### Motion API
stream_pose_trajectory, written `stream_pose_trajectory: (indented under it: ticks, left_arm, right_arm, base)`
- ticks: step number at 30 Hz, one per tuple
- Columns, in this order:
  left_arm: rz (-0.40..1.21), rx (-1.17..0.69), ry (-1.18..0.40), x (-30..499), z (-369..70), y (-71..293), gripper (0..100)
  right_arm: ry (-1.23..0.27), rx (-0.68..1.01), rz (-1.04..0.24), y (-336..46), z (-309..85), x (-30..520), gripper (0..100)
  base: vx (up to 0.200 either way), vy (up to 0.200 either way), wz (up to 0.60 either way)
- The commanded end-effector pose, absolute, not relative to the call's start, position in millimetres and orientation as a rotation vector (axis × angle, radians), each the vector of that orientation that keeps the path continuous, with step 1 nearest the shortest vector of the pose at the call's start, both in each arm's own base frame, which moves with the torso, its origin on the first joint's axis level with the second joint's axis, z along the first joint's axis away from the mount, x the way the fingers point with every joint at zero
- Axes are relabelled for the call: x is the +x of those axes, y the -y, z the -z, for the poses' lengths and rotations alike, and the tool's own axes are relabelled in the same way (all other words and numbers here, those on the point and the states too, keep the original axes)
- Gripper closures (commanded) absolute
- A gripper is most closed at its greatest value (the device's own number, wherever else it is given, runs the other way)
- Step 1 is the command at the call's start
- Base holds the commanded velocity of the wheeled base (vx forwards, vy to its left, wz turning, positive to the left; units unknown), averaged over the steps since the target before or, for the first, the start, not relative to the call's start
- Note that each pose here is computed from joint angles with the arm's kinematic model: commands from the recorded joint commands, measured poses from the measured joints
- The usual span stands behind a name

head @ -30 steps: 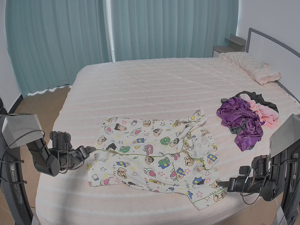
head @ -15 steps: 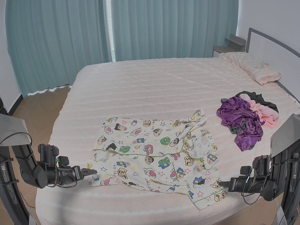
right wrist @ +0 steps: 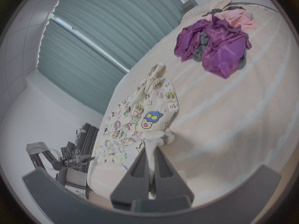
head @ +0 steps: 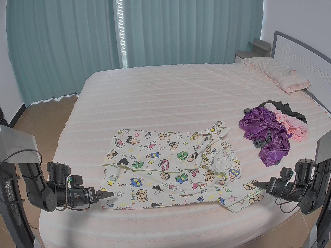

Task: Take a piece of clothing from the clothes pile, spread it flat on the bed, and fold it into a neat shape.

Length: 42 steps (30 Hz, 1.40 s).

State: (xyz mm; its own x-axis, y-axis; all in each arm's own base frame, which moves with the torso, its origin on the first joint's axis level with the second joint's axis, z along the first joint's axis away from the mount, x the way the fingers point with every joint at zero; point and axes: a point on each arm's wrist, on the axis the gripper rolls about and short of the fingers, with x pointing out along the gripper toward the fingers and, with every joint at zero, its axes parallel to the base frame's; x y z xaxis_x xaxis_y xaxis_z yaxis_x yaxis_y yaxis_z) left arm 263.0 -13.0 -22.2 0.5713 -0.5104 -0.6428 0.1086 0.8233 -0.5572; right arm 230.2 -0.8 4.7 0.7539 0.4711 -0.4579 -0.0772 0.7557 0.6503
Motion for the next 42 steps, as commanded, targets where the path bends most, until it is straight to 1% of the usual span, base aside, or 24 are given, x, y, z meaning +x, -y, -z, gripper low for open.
stream_pose_trajectory:
  ticks: [1, 7, 13, 17, 20, 28, 33, 42]
  left_arm:
    - [0.401, -0.489, -0.918, 257.8, 24.8, 19.0, 0]
    - [0.446, -0.493, -0.929, 243.2, 25.9, 20.4, 0]
    - [0.477, -0.442, -0.946, 236.9, 34.5, 20.7, 0]
    - [0.487, -0.440, -0.922, 239.1, 33.1, 20.6, 0]
    - [0.525, -0.440, -0.879, 241.6, 29.6, 21.5, 0]
    - [0.569, -0.431, -0.862, 241.8, 28.3, 27.1, 0]
    - [0.575, -0.425, -0.885, 243.1, 38.4, 30.5, 0]
    - [0.602, -0.399, -0.858, 248.2, 56.4, 38.8, 0]
  right_arm:
    - [-0.625, 0.650, -0.320, 3.5, -12.1, 227.1, 100]
    - [-0.644, 0.651, -0.323, 1.5, -10.5, 223.5, 100]
    - [-0.661, 0.650, -0.325, 0.3, -8.8, 220.6, 100]
    - [-0.667, 0.648, -0.327, -0.1, -8.5, 219.1, 100]
    - [-0.680, 0.651, -0.330, -0.3, -6.6, 218.0, 100]
    - [-0.681, 0.654, -0.336, -0.1, -6.6, 217.9, 100]
    - [-0.682, 0.654, -0.339, -0.5, -6.6, 217.9, 100]
    - [-0.682, 0.654, -0.339, -0.5, -6.6, 217.9, 100]
  base:
    - [0.000, 0.000, 0.00]
    - [0.000, 0.000, 0.00]
    - [0.000, 0.000, 0.00]
    - [0.000, 0.000, 0.00]
    - [0.000, 0.000, 0.00]
    - [0.000, 0.000, 0.00]
    - [0.000, 0.000, 0.00]
    - [0.000, 0.000, 0.00]
